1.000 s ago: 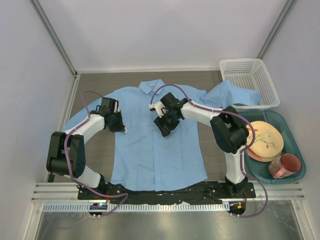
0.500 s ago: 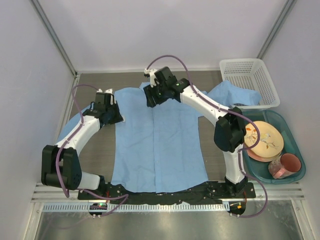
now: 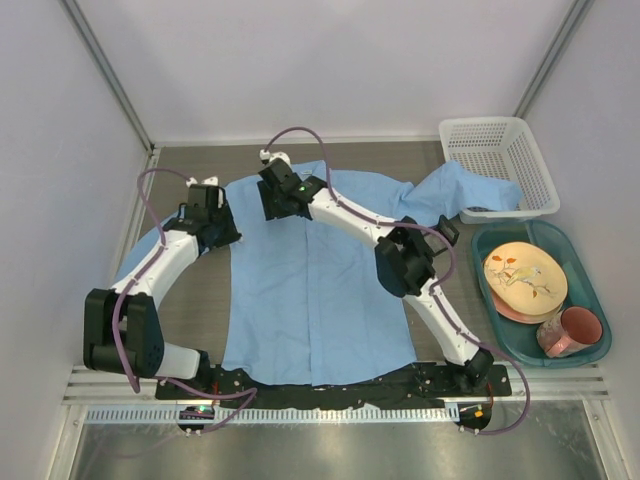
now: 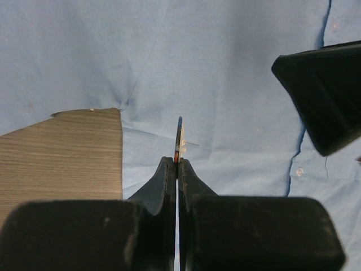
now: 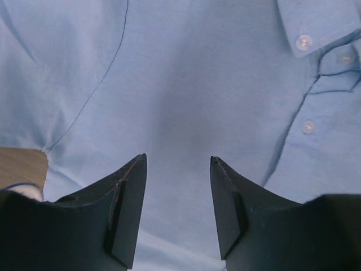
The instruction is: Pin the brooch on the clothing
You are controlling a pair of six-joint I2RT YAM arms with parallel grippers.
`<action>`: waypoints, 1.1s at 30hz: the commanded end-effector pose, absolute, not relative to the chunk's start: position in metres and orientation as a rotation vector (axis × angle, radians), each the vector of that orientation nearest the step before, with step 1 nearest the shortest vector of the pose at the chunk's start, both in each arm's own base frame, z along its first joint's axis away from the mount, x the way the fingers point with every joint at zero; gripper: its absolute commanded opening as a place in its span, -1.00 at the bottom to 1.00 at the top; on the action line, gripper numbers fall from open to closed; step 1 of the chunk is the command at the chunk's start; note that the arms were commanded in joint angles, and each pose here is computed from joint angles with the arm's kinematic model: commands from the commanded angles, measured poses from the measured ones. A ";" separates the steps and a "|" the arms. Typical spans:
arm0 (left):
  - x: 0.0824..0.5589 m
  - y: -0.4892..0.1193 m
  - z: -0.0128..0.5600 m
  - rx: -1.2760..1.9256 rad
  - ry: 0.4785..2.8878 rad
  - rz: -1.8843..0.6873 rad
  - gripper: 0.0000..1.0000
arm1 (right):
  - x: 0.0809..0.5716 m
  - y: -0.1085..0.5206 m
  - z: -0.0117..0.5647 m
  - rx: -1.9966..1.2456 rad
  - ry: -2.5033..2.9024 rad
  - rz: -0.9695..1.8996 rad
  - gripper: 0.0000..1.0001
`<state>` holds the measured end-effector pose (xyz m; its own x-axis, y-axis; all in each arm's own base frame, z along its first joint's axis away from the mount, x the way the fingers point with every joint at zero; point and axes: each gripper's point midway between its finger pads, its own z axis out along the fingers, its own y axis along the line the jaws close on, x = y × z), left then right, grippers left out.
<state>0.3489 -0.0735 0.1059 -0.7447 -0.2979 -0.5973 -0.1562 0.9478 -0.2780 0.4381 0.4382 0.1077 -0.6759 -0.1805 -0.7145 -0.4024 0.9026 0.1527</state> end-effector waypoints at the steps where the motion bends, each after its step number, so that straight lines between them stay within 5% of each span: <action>1: 0.363 -0.060 0.113 -0.373 2.363 -0.237 -1.00 | 0.463 0.454 0.130 -0.286 2.201 0.372 0.05; 33: 0.369 -0.054 0.100 -0.389 2.378 -0.190 -1.00 | 0.471 0.473 0.056 -0.245 2.189 0.216 0.02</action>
<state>0.3548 -0.0586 0.0889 -0.7482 -0.3170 -0.5829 -0.2145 0.9469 -0.2396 0.4645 0.4708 0.0510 -0.6085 -0.1357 -0.7819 -0.2956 0.9531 0.0647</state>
